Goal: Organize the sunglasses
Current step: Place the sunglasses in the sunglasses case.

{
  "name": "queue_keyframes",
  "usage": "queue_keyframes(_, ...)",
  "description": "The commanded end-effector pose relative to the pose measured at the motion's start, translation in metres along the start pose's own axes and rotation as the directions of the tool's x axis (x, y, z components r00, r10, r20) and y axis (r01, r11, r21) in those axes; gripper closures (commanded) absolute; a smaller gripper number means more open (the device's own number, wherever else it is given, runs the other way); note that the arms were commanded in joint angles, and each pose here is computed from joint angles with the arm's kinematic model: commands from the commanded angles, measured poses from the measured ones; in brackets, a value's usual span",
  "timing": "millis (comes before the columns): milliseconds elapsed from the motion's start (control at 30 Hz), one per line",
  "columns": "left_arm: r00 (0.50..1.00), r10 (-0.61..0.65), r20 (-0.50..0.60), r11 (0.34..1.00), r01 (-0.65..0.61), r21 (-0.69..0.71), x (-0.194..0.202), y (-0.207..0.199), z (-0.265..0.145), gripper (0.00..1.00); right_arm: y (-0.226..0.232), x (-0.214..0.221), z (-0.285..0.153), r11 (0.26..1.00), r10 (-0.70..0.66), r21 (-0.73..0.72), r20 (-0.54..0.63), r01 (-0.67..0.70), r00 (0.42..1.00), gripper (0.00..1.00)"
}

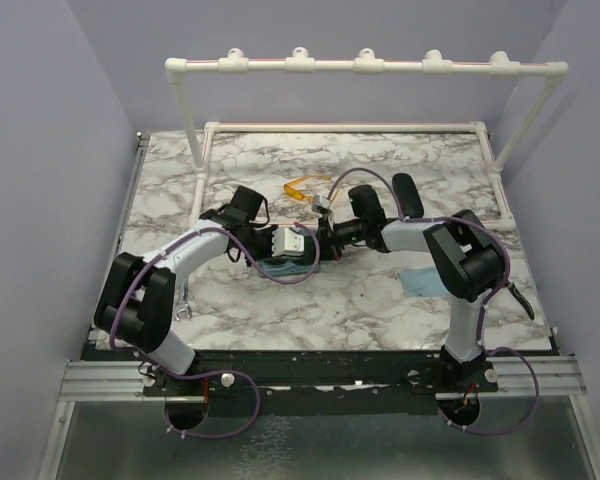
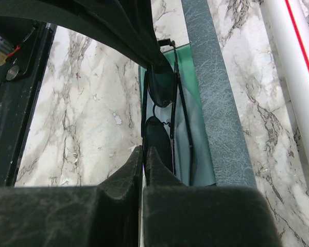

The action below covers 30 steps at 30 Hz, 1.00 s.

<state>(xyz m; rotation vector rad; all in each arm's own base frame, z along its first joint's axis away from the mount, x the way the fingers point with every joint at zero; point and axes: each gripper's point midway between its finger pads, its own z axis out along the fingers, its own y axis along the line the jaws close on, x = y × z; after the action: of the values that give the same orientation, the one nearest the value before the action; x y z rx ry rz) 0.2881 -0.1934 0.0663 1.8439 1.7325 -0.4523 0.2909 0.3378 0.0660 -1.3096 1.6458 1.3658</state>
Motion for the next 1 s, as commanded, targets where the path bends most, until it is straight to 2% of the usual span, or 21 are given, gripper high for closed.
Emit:
queue_keyframes(0, 1.000, -0.022, 0.009, 0.998, 0.021, 0.058, -0.006, -0.010, -0.005, 1.00, -0.007, 0.002, -0.002, 1.000, 0.017, 0.020, -0.022, -0.017, 1.000, 0.99)
queue_keyframes(267, 0.997, -0.076, 0.030, 0.996, 0.074, 0.058, -0.025, -0.004, -0.020, 1.00, -0.002, -0.017, -0.007, 0.999, -0.007, 0.036, -0.011, 0.007, 1.000, 0.99)
queue_keyframes(600, 0.975, -0.216, 0.049, 0.967, 0.207, 0.150, -0.031, -0.032, -0.018, 1.00, 0.010, -0.007, -0.009, 0.999, 0.037, 0.026, -0.038, -0.036, 0.999, 0.99)
queue_keyframes(967, 0.974, -0.223, 0.030, 0.969, 0.218, 0.117, -0.020, -0.020, -0.001, 1.00, 0.001, -0.003, -0.002, 0.998, 0.058, 0.027, -0.041, -0.056, 0.998, 0.99)
